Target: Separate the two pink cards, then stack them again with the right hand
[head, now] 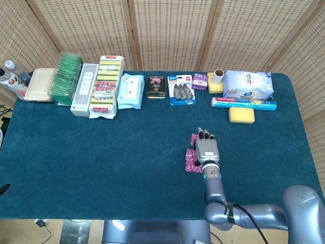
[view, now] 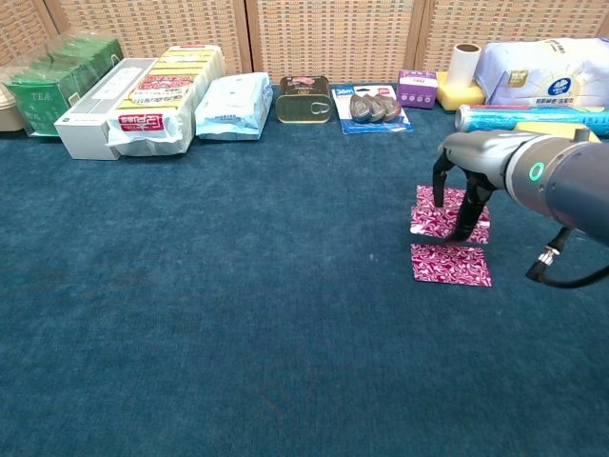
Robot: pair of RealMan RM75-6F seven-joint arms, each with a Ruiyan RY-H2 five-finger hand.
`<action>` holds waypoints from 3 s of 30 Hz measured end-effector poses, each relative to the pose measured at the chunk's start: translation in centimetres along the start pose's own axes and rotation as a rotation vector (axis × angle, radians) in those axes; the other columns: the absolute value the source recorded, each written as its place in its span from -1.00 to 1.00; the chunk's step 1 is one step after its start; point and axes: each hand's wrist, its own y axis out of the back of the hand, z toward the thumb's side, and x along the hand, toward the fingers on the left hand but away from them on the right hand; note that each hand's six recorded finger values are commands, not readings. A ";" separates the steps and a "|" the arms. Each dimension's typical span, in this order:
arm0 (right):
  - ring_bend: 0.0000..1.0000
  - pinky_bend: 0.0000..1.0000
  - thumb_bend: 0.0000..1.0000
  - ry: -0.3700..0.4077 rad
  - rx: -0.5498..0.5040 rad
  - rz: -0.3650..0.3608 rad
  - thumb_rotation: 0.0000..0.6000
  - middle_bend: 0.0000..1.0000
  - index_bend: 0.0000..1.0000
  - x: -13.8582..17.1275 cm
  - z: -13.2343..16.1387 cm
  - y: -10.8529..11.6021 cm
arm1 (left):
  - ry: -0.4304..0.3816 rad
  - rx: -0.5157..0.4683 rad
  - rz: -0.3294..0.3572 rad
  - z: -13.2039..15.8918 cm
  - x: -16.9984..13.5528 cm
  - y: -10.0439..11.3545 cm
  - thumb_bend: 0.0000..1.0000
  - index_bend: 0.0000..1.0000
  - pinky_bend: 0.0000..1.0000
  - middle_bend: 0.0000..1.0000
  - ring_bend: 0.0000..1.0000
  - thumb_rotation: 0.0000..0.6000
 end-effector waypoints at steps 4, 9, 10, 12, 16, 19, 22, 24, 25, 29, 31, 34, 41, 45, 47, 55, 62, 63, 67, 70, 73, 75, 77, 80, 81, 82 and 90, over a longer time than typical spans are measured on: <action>-1.00 -0.77 -0.46 -0.028 -0.018 0.012 1.00 -1.00 -0.15 0.5 0.1 -0.6 | 0.001 0.000 0.000 0.0 -0.1 0.0 -0.80 -1.00 -0.88 -1.00 -1.00 1.00; -1.00 -0.77 -0.46 -0.037 -0.036 0.022 1.00 -1.00 -0.16 1.2 0.5 -1.4 | 0.002 0.003 -0.001 0.0 0.0 0.0 -0.80 -1.00 -0.88 -1.00 -1.00 1.00; -1.00 -0.77 -0.46 -0.038 -0.038 0.022 1.00 -1.00 -0.16 1.3 0.6 -1.6 | 0.002 0.003 -0.002 0.0 0.0 -0.1 -0.80 -1.00 -0.88 -1.00 -1.00 1.00; -1.00 -0.77 -0.46 -0.039 -0.045 0.027 1.00 -1.00 -0.16 1.5 0.8 -2.0 | 0.002 0.004 -0.004 0.0 0.0 -0.1 -0.80 -1.00 -0.88 -1.00 -1.00 1.00; -1.00 -0.77 -0.45 -0.046 -0.051 0.045 1.00 -1.00 -0.16 1.6 0.8 -2.6 | 0.001 0.002 -0.003 0.0 -0.1 -0.1 -0.79 -1.00 -0.88 -1.00 -1.00 1.00; -1.00 -0.77 -0.46 -0.049 -0.057 0.051 1.00 -1.00 -0.16 1.6 0.8 -2.7 | -0.001 0.002 -0.005 0.0 -0.1 -0.1 -0.79 -1.00 -0.88 -1.00 -1.00 1.00; -1.00 -0.77 -0.46 -0.048 -0.054 0.058 1.00 -1.00 -0.17 1.6 0.8 -2.8 | -0.002 0.002 -0.004 0.0 -0.2 -0.1 -0.79 -1.00 -0.88 -1.00 -1.00 1.00; -1.00 -0.77 -0.46 -0.049 -0.054 0.065 1.00 -1.00 -0.18 1.6 0.8 -2.9 | -0.002 0.001 -0.003 0.0 -0.2 -0.1 -0.80 -1.00 -0.88 -1.00 -1.00 1.00; -1.00 -0.77 -0.46 -0.048 -0.053 0.069 1.00 -1.00 -0.19 1.6 0.9 -2.9 | -0.002 0.001 -0.002 0.0 -0.2 -0.1 -0.80 -1.00 -0.88 -1.00 -1.00 1.00; -1.00 -0.77 -0.45 -0.044 -0.049 0.077 1.00 -1.00 -0.22 1.8 1.0 -2.9 | -0.002 -0.001 -0.001 0.0 -0.2 -0.1 -0.79 -1.00 -0.88 -1.00 -1.00 1.00; -1.00 -0.77 -0.45 -0.041 -0.047 0.074 1.00 -1.00 -0.22 1.8 1.0 -2.9 | -0.003 -0.001 0.000 0.0 -0.2 0.0 -0.79 -1.00 -0.88 -1.00 -1.00 1.00; -1.00 -0.77 -0.46 -0.042 -0.045 0.075 1.00 -1.00 -0.23 1.8 1.1 -3.0 | -0.003 -0.003 0.000 0.0 -0.3 0.0 -0.79 -1.00 -0.88 -1.00 -1.00 1.00; -1.00 -0.77 -0.46 -0.046 -0.043 0.078 1.00 -1.00 -0.23 1.7 1.1 -3.1 | -0.003 -0.006 0.003 -0.1 -0.3 0.1 -0.80 -1.00 -0.88 -1.00 -1.00 1.00; -1.00 -0.77 -0.46 -0.046 -0.035 0.087 1.00 -1.00 -0.26 1.9 1.0 -3.4 | -0.003 -0.006 0.003 -0.1 -0.3 0.1 -0.79 -1.00 -0.88 -1.00 -1.00 1.00; -1.00 -0.77 -0.46 -0.046 -0.035 0.087 1.00 -1.00 -0.30 2.0 0.9 -3.4 | -0.004 -0.006 0.003 -0.1 -0.3 0.1 -0.79 -1.00 -0.88 -1.00 -1.00 1.00; -1.00 -0.77 -0.45 -0.041 -0.029 0.088 1.00 -1.00 -0.37 2.1 0.8 -3.3 | -0.005 -0.004 0.001 -0.1 -0.4 0.0 -0.80 -1.00 -0.88 -1.00 -1.00 1.00; -1.00 -0.77 -0.45 -0.045 -0.026 0.080 1.00 -1.00 -0.37 2.3 0.5 -3.2 | -0.006 -0.004 0.001 -0.1 -0.4 0.0 -0.79 -1.00 -0.88 -1.00 -1.00 1.00; -1.00 -0.77 -0.46 -0.045 -0.026 0.079 1.00 -1.00 -0.37 2.4 0.5 -3.2 | -0.006 -0.005 0.002 -0.1 -0.4 0.0 -0.79 -1.00 -0.88 -1.00 -1.00 1.00; -1.00 -0.77 -0.45 -0.023 -0.035 0.067 1.00 -1.00 -0.37 2.7 0.8 -2.9 | -0.005 -0.005 0.003 -0.1 -0.4 0.0 -0.80 -1.00 -0.88 -1.00 -1.00 1.00; -1.00 -0.78 -0.45 0.018 -0.038 0.053 1.00 -1.00 -0.37 3.2 1.4 -2.4 | -0.006 -0.004 0.001 0.0 -0.4 0.0 -0.80 -1.00 -0.88 -1.00 -1.00 1.00; -1.00 -0.79 -0.46 0.063 -0.033 0.051 1.00 -1.00 -0.37 3.6 2.2 -2.2 | -0.008 -0.003 0.001 0.0 -0.4 -0.1 -0.80 -1.00 -0.88 -1.00 -1.00 1.00; -1.00 -0.79 -0.46 0.088 -0.018 0.055 1.00 -1.00 -0.37 3.7 2.7 -2.2 | -0.007 -0.003 0.000 0.0 -0.4 -0.1 -0.79 -1.00 -0.88 -1.00 -1.00 1.00; -1.00 -0.80 -0.46 0.112 0.002 0.059 1.00 -1.00 -0.37 3.6 3.3 -2.2 | -0.007 -0.003 0.000 0.0 -0.5 -0.1 -0.79 -1.00 -0.88 -1.00 -1.00 1.00; -1.00 -0.80 -0.47 0.117 0.020 0.070 1.00 -1.00 -0.37 3.4 3.8 -2.4 | -0.005 -0.005 0.004 0.0 -0.5 0.0 -0.79 -1.00 -0.88 -1.00 -1.00 1.00; -1.00 -0.80 -0.47 0.115 0.027 0.072 1.00 -1.00 -0.37 3.2 3.9 -2.5 | -0.005 -0.006 0.004 -0.1 -0.5 0.0 -0.80 -1.00 -0.88 -1.00 -1.00 1.00; -1.00 -0.80 -0.47 0.111 0.035 0.076 1.00 -1.00 -0.37 3.1 3.9 -2.6 | -0.005 -0.008 0.004 -0.1 -0.5 0.0 -0.80 -1.00 -0.88 -1.00 -1.00 1.00; -1.00 -0.80 -0.46 0.095 0.057 0.095 1.00 -1.00 -0.37 2.9 4.0 -3.3 | -0.005 -0.017 0.006 -0.3 -0.5 0.2 -0.80 -1.00 -0.88 -1.00 -1.00 1.00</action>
